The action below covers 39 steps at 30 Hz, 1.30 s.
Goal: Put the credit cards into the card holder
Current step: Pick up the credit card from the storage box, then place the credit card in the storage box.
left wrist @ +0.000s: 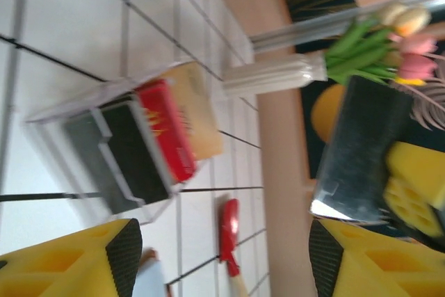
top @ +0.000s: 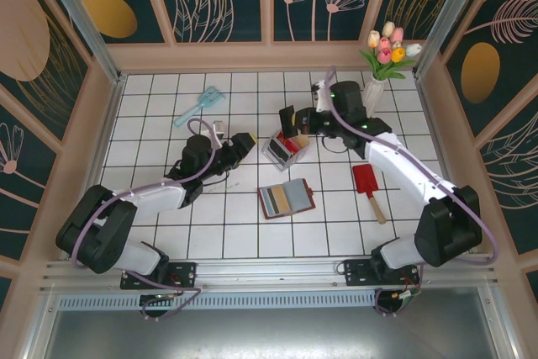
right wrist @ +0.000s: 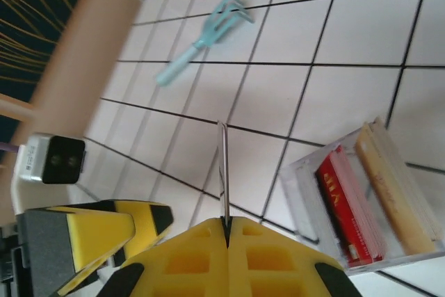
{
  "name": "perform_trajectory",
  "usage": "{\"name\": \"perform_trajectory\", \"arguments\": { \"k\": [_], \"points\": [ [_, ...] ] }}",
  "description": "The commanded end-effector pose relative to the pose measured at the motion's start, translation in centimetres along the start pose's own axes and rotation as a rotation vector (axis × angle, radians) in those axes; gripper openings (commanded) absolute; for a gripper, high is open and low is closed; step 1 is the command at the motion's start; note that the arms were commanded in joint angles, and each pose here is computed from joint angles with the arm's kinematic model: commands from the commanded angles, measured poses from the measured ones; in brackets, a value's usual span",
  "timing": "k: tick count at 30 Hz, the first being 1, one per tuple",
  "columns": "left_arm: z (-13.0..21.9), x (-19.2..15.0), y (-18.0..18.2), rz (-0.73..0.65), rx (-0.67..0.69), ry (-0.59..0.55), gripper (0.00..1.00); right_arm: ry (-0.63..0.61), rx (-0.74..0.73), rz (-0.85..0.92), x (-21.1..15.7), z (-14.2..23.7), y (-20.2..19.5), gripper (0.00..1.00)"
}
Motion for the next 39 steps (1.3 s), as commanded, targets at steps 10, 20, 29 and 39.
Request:
{"name": "perform_trajectory", "arguments": {
  "k": [10, 20, 29, 39],
  "points": [
    [-0.7, 1.3, -4.6, -0.025, -0.342, 0.041, 0.67, 0.231, 0.381, -0.205, -0.8, 1.1, 0.6, 0.00],
    [-1.5, 1.0, -6.4, -0.027, -0.436, 0.068, 0.33, 0.303, 0.396, -0.259, -1.5, 0.0, -0.5, 0.00],
    [-1.1, 1.0, -6.4, 0.008, -0.438, 0.056, 0.14, 0.344, 0.398, -0.287, -1.2, -1.1, -1.7, 0.02],
    [-2.1, 0.8, -5.4, 0.068, -0.441, 0.065, 0.10, 0.353, 0.410, -0.211, -0.5, -1.4, -1.3, 0.07]
  ]
}}
Point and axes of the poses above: each hand's point on the last joint's axis, 136 mm out from that joint toward the fingers, its own z axis back along the fingers, its own y axis along the line the jaws close on, x = y × z, the point moved 10 cm from there along z, back along the fingers, and after that the axes turned 12 degrees about -z, right-handed, at the moved point
